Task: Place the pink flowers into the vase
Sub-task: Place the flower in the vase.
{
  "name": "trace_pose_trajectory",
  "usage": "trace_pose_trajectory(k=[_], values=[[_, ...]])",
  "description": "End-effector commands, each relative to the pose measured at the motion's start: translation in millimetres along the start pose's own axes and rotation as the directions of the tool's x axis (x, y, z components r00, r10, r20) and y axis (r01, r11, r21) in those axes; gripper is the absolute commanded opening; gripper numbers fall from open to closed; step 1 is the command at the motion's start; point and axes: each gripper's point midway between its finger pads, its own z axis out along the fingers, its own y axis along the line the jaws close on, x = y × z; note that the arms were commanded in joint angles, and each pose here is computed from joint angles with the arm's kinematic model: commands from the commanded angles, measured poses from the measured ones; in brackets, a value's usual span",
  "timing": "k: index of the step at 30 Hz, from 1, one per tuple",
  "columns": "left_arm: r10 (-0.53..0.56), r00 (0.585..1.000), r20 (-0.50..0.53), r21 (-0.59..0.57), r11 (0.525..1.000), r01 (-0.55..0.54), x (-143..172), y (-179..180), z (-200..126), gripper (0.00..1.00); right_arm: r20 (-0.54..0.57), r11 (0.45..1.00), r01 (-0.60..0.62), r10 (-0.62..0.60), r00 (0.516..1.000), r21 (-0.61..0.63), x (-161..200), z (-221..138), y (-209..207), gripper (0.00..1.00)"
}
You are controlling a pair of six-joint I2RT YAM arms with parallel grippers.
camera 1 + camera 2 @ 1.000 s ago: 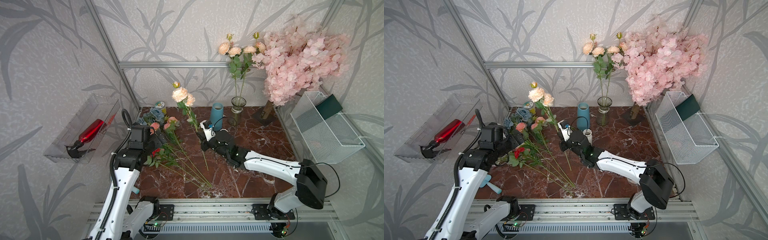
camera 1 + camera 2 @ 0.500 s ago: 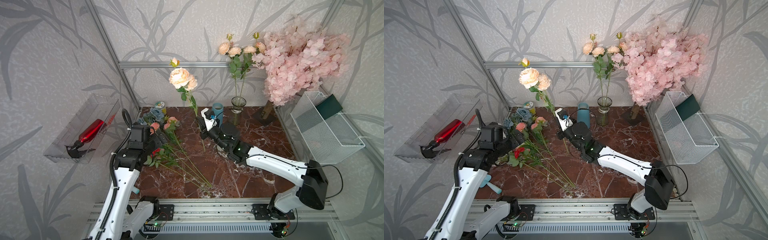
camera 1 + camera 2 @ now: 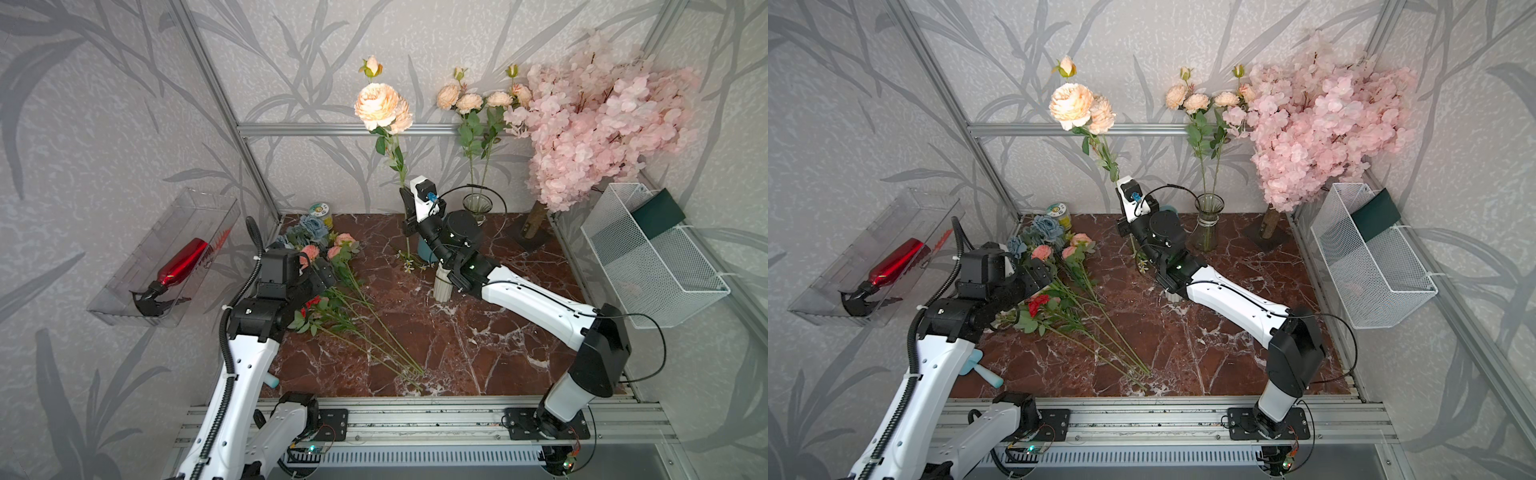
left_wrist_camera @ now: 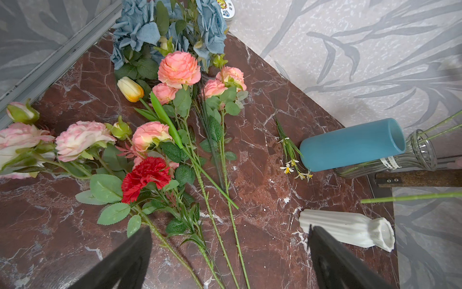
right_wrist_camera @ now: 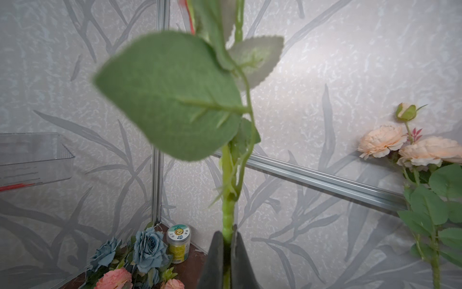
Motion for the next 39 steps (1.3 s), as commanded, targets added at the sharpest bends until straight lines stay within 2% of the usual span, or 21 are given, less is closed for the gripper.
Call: trace_pose_trajectory(k=[1, 5, 10, 21, 32, 39], values=[[0.019, 0.999, 0.034, 0.046, 0.999, -0.021, -9.9, -10.5, -10.1, 0.98, 0.05, 0.999, 0.026, -0.028, 0.998, 0.034, -7.5, 15.1, -13.7, 0.0], [0.024, 1.0, 0.019, 0.068, 0.997, -0.025, -7.9, -15.1, -5.0, 0.98, 0.105, 0.994, 0.058, -0.068, 0.992, 0.092, -11.6, 28.7, -30.8, 0.0], [0.036, 0.999, 0.007, 0.046, 0.998, -0.036, -8.1, -12.9, 2.8, 0.98, 0.12, 0.986, 0.098, -0.115, 0.986, 0.134, -9.8, 50.2, -47.8, 0.0], [0.024, 1.0, -0.018, 0.048, 0.999, -0.023, -3.1, -12.7, 16.4, 0.98, 0.154, 0.969, 0.127, -0.161, 0.975, 0.212, -23.5, 67.7, -73.9, 0.0], [0.026, 0.999, -0.032, 0.062, 0.998, -0.023, 0.9, -16.3, 21.3, 0.97, 0.1, 0.926, 0.198, -0.241, 0.965, 0.321, -27.5, 78.0, -109.8, 0.0], [0.033, 0.999, -0.023, 0.059, 0.998, -0.032, -1.2, -15.9, 20.8, 0.97, 0.056, 0.912, 0.221, -0.255, 0.965, 0.345, -9.4, 80.9, -127.3, 0.0]])
